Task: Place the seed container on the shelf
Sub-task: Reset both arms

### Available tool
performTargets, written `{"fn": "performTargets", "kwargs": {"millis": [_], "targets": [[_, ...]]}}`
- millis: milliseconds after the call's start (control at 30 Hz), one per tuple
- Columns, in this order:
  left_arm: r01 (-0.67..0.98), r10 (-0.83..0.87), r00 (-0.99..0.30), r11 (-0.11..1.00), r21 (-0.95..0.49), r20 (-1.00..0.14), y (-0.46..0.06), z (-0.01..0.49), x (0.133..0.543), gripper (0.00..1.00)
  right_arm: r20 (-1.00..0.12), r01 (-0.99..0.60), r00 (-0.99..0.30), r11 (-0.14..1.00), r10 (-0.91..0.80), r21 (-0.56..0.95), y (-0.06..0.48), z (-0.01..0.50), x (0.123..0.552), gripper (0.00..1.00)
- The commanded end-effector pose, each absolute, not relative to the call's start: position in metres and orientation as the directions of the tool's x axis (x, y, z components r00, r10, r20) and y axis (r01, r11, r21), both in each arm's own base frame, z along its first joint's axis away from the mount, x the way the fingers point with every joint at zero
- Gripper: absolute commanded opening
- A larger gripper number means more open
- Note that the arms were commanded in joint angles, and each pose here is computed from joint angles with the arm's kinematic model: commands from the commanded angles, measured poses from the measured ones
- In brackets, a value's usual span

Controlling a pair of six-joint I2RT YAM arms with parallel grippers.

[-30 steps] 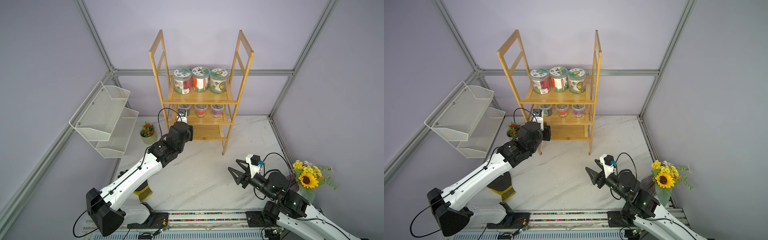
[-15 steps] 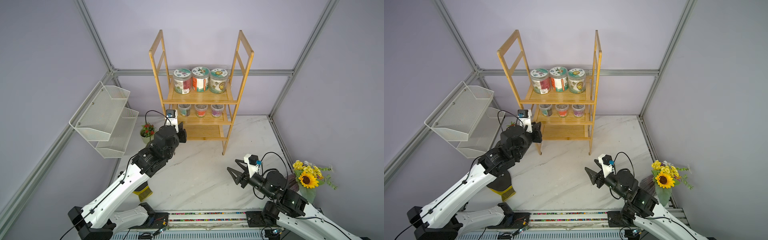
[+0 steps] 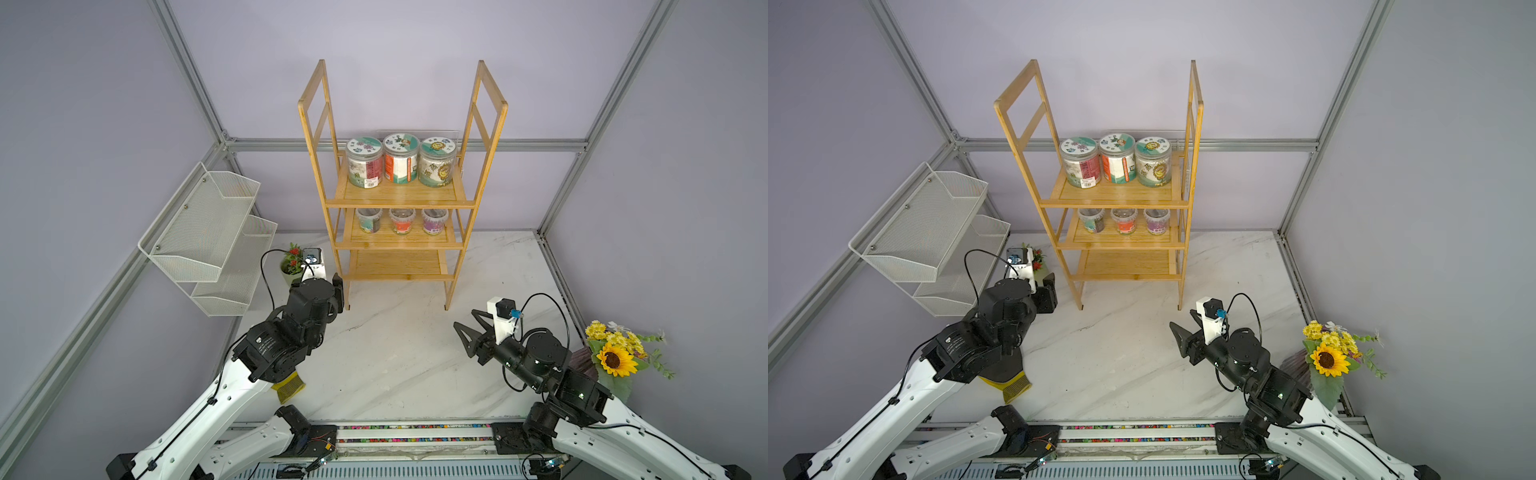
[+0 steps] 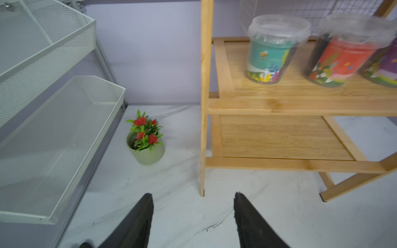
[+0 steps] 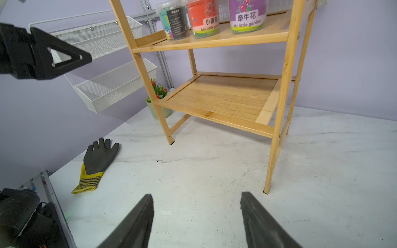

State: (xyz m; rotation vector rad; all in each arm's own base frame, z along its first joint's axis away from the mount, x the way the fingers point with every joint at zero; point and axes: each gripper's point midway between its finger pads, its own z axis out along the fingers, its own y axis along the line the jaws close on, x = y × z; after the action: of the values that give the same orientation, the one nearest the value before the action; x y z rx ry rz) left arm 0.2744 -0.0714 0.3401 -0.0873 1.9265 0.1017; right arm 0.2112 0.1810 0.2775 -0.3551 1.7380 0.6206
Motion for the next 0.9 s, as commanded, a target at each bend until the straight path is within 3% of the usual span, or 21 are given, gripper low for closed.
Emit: {"fn": "performTargets", "kwargs": {"millis": [0, 200, 433, 633, 867], "targets": [[-0.245, -0.065, -0.369, 0.969, 0.030, -0.927, -0.040, 0.328, 0.265, 0.64, -0.949, -0.397, -0.265, 0.878, 0.169, 0.267, 0.161, 0.285, 0.226, 0.68], [-0.329, -0.169, -0.457, 0.944, -0.011, -0.873, -0.024, 0.287, 0.270, 0.71, -0.935, -0.067, -0.271, 0.965, 0.228, 0.255, 0.120, 0.272, 0.253, 0.69], [-0.360, -0.250, -0.482, 0.930, -0.070, -0.840, -0.020, 0.248, 0.282, 0.78, -0.917, 0.150, -0.283, 0.958, 0.280, 0.246, 0.081, 0.250, 0.283, 0.71], [-0.373, -0.272, -0.401, 0.921, -0.115, -0.875, -0.015, 0.239, 0.294, 0.83, -0.926, 0.181, -0.258, 0.955, 0.277, 0.236, 0.049, 0.234, 0.318, 0.74], [-0.380, -0.269, -0.244, 0.910, -0.163, -0.932, -0.008, 0.226, 0.307, 1.00, -0.985, 0.212, -0.072, 0.968, 0.155, 0.136, 0.014, 0.232, 0.352, 0.81]]}}
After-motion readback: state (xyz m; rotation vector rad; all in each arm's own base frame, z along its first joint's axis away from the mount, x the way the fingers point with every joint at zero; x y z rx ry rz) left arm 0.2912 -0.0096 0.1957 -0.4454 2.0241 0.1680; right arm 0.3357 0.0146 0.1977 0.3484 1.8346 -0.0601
